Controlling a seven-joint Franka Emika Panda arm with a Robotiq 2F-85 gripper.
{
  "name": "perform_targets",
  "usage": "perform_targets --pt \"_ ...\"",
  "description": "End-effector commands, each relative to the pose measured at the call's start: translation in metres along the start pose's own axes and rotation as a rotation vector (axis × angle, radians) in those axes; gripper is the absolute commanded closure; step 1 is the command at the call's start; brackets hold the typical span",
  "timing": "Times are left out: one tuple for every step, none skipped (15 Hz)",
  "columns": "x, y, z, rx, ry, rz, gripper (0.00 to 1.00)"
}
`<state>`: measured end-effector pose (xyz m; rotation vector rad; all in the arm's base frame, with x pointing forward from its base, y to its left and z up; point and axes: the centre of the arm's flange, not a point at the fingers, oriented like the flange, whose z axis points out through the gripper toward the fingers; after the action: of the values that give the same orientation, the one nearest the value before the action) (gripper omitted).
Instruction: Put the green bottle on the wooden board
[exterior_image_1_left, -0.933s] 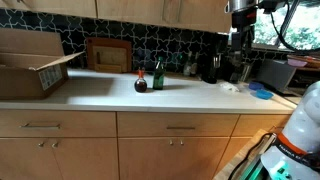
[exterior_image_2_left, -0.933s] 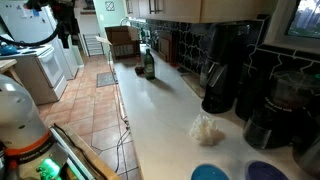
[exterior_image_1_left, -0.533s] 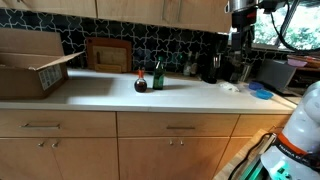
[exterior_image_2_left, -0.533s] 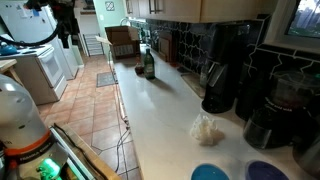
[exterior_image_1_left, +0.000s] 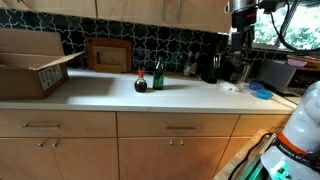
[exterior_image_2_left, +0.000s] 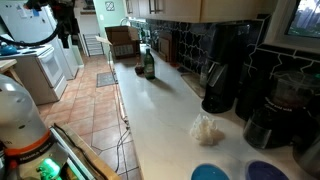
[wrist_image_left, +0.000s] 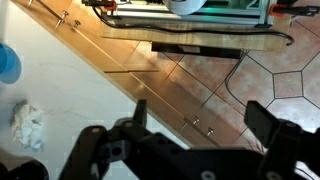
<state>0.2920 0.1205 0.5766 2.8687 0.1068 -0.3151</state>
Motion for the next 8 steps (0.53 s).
perform_targets --pt "0.019 -0.014 -0.003 0.038 0.000 0.015 0.00" --pt "0.025 -0.023 -0.006 0.061 0.002 0.015 0.00" --pt "0.035 -0.035 -0.010 0.082 0.006 0.024 0.00" --pt "0.045 -0.046 -0.011 0.101 0.016 0.031 0.00" --pt "0.057 -0.058 -0.011 0.118 0.032 0.061 0.00" --pt "0.071 -0.069 -0.011 0.144 0.046 0.088 0.00" --pt "0.084 -0.077 -0.012 0.174 0.054 0.121 0.00" --pt "0.102 -0.082 -0.011 0.203 0.082 0.174 0.00"
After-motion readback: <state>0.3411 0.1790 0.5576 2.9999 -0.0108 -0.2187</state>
